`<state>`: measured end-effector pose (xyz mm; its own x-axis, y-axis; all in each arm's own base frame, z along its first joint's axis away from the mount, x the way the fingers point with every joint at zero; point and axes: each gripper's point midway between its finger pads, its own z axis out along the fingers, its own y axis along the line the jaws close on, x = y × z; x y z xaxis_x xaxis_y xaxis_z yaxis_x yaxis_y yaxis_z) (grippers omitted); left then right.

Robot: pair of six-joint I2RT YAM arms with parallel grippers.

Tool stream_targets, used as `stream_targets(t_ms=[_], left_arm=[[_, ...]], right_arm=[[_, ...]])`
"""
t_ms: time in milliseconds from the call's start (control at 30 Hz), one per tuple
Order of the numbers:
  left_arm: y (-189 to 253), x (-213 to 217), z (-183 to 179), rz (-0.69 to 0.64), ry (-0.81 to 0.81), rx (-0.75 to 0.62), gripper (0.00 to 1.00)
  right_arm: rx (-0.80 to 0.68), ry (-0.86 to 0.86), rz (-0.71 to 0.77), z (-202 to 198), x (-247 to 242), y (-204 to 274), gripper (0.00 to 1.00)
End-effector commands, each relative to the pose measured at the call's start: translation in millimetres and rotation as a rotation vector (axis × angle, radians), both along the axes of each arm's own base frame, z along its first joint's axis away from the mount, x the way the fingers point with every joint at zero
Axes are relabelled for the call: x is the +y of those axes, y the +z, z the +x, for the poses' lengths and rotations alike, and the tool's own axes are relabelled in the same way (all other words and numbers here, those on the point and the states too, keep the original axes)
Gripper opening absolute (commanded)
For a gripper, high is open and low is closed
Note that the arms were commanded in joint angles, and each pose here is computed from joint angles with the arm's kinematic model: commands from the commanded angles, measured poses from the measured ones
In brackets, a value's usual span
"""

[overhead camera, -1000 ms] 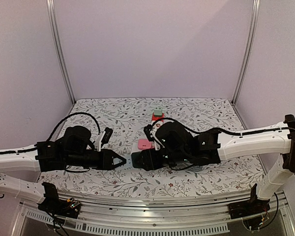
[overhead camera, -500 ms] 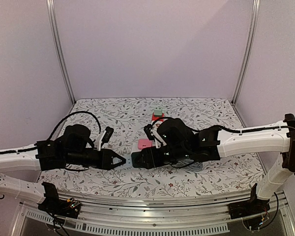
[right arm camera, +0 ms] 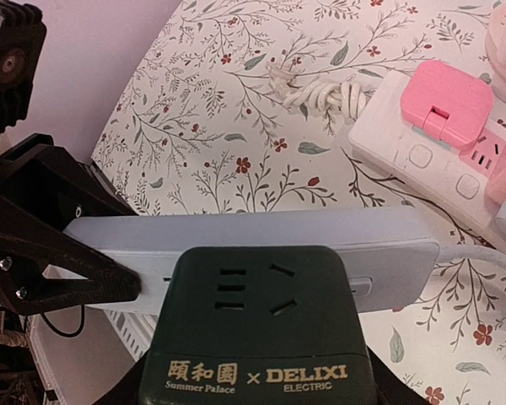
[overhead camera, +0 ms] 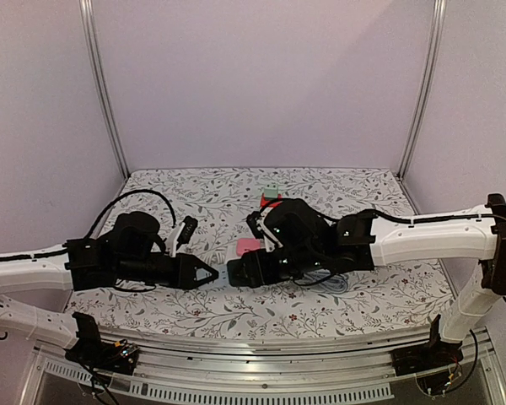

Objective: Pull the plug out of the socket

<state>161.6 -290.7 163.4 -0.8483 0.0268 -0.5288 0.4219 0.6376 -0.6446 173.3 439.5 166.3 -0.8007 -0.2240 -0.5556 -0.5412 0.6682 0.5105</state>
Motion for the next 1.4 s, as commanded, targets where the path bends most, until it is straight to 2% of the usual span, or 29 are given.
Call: stream_targets(t_ms=[0,167,333,700,1067,1367], left_arm=[[31,-8,14,-0.055,0.024,-0.060,0.00],[26,-8,15,-0.023,0.010,-0.058,0.00],[32,-11,9,-0.054,-0.034,-0.077,0.00],[55,-19,-10,-0.124,-0.180,-0.134,0.00],[30,-8,2,-0.041,-0.067,-0.069,0.00],[19,0,12,-0.006,0.024,-0.039,0.00]], right_arm=[[-0.030,-0.074,-0.080,7,2,3,0.17],[-0.031,-0.093,-0.101,9,3,-4,0.16],[-0.023,-0.082,-0.070,7,2,0,0.16],[0.103,-0.038,0.029,12,-17,-1,0.16],[0.120,-0.078,-0.007,6,-19,-11,0.16],[-0.017,-0.096,-0.173,-3,-15,-9,0.15]])
